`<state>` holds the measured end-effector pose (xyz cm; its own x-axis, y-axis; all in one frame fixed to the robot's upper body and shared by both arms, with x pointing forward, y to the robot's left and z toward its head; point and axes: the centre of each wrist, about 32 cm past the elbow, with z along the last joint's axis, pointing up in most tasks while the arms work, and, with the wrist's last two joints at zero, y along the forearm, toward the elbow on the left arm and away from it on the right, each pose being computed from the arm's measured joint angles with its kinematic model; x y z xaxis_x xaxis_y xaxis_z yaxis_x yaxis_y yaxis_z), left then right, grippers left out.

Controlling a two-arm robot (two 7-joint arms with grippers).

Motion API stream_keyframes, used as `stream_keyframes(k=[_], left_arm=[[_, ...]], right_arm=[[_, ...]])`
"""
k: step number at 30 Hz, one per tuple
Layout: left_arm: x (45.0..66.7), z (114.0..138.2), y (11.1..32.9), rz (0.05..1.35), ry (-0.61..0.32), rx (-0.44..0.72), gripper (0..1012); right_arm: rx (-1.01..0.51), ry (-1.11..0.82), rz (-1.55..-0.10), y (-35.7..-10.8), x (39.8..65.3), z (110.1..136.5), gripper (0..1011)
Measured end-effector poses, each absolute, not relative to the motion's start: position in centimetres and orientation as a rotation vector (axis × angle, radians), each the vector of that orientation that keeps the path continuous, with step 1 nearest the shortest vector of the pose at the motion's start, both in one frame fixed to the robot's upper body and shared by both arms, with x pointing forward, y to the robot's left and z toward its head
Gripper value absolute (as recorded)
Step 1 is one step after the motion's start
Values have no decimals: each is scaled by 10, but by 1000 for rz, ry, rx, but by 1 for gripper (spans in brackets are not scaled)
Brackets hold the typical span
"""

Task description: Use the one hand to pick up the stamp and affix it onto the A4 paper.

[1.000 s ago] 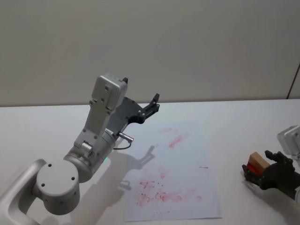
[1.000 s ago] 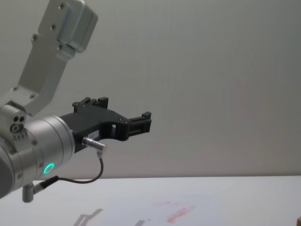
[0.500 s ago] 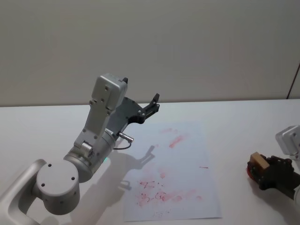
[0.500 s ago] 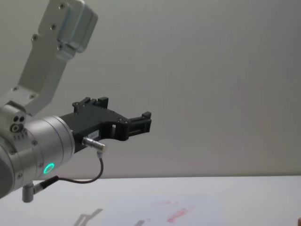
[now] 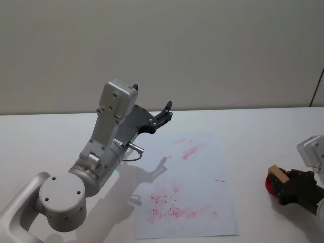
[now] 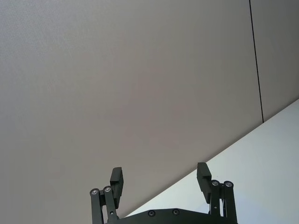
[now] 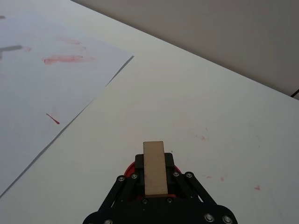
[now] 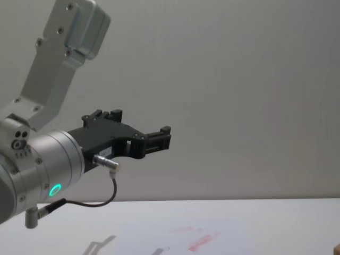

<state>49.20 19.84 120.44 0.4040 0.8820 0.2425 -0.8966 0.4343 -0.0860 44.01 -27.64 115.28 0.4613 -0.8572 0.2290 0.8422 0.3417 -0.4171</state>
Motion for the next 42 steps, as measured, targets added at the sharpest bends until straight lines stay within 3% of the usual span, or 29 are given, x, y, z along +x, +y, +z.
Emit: stream_keyframes(k=[10, 24, 42], left_arm=[[492, 1204, 198, 1124, -268, 61, 1001], [492, 1204, 198, 1124, -268, 61, 1001], [492, 1204, 198, 1124, -268, 61, 1001]], right_arm=[[-451, 5, -1054, -270, 445, 1162, 218], [-290, 1, -881, -234, 463, 1182, 218], [-344, 41, -744, -183, 490, 1167, 218]])
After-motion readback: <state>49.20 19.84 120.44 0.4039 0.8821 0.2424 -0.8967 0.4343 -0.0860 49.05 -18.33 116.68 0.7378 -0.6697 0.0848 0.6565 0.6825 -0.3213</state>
